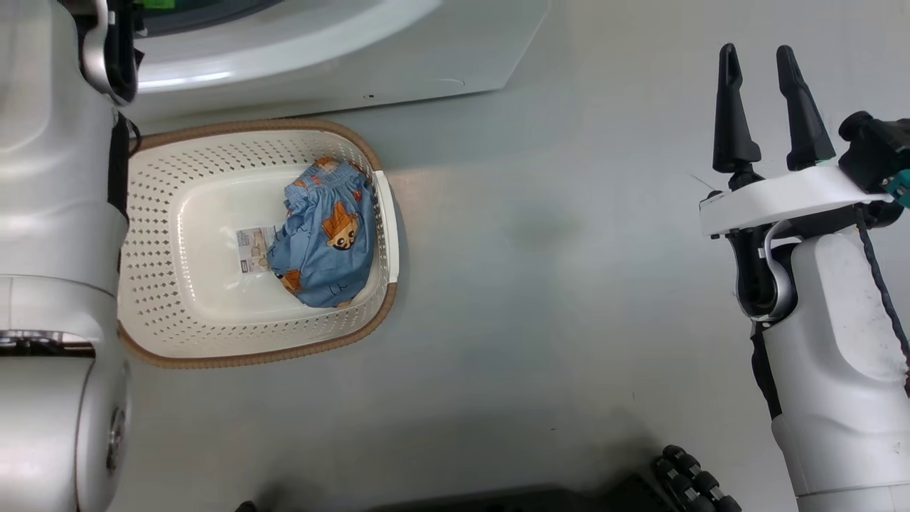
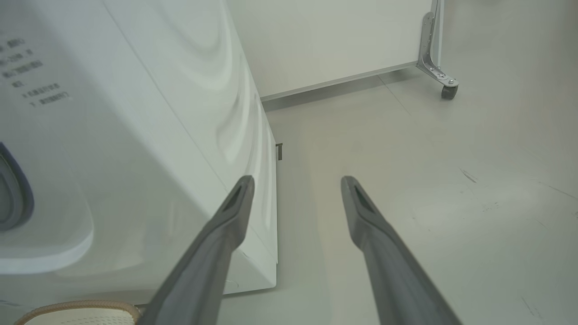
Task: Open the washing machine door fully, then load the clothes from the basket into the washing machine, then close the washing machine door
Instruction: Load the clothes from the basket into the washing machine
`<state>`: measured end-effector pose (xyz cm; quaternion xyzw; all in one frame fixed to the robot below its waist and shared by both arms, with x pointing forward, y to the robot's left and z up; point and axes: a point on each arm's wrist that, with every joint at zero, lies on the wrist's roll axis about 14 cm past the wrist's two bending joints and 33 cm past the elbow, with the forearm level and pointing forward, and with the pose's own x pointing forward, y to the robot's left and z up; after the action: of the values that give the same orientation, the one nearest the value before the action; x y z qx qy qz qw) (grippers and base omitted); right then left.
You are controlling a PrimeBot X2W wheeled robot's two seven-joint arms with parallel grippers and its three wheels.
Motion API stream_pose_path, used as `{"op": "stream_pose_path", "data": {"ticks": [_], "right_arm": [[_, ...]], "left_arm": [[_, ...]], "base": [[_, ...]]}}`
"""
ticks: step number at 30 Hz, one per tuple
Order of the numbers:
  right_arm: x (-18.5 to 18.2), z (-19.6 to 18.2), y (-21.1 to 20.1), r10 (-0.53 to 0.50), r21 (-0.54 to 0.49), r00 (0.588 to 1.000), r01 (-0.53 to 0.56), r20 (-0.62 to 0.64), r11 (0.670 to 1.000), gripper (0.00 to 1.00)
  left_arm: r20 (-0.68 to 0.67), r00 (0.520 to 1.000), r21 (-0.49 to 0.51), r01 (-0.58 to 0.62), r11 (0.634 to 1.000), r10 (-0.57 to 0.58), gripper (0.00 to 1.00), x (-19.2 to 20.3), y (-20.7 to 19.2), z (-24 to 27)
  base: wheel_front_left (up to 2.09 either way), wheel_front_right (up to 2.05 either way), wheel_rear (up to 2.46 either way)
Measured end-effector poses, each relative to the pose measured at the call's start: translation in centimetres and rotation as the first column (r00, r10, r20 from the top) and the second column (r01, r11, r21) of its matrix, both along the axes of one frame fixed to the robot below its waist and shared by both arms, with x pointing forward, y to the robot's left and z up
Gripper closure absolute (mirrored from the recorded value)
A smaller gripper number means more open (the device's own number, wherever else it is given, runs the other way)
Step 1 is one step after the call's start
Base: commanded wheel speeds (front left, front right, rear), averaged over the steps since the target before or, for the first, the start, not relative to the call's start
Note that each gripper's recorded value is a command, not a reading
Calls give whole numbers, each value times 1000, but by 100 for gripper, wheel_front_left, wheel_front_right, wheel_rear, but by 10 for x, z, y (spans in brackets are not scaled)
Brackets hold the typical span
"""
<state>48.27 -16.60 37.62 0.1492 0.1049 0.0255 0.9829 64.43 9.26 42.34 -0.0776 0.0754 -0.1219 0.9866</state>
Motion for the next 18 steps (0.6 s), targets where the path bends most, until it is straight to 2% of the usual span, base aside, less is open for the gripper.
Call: {"op": "stream_pose_path", "data": {"ticks": [18], "right_arm": [[-17,48,9,26,-12,996,-25,90,1000,0]], "left_arm": [[59,997,-16,-54,998,55,0,-55,24,45]], "base": [[0,0,0]]}}
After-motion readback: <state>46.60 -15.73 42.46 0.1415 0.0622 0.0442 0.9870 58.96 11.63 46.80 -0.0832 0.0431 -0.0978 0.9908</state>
